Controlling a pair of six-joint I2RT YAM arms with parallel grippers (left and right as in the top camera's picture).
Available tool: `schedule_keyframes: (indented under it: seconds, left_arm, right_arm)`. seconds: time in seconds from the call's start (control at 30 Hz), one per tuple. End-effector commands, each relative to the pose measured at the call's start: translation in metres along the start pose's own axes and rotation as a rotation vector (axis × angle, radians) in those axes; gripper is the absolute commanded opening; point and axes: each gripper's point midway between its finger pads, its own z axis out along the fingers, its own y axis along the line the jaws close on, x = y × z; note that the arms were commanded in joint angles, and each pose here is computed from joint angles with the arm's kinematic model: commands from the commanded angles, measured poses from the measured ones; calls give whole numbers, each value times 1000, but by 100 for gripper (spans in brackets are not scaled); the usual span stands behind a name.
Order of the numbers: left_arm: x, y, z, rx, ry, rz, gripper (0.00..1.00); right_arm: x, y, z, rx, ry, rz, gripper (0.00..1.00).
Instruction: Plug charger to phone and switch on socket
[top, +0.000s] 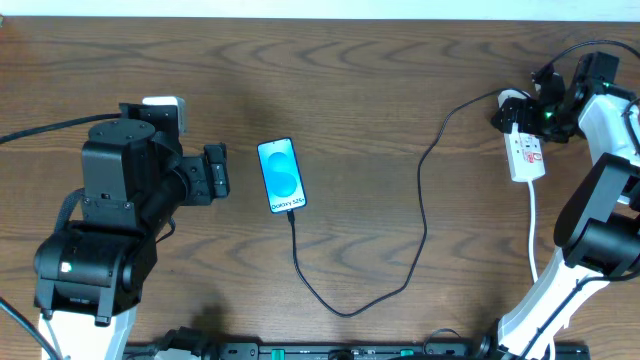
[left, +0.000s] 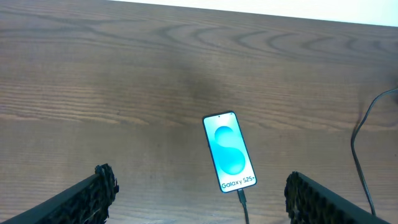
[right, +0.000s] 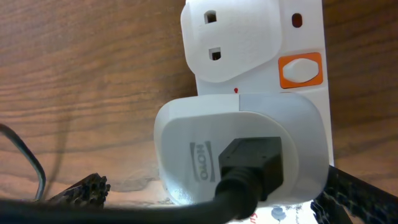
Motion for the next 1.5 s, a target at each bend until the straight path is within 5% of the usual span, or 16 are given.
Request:
schedule_keyframes:
  seconds: [0.0,0.7,1.47]
  left_arm:
    - [-3,1,-1,-7,-7,11,89]
    - [-3,1,-1,-7,-8,11,88]
    - [-3,0,-1,-6,-8,11,89]
  right_arm:
    - [13,31,17,-106,44,6,99]
    - [27,45,27,-202,55,41,99]
    - [2,11,1,-80,15,43,99]
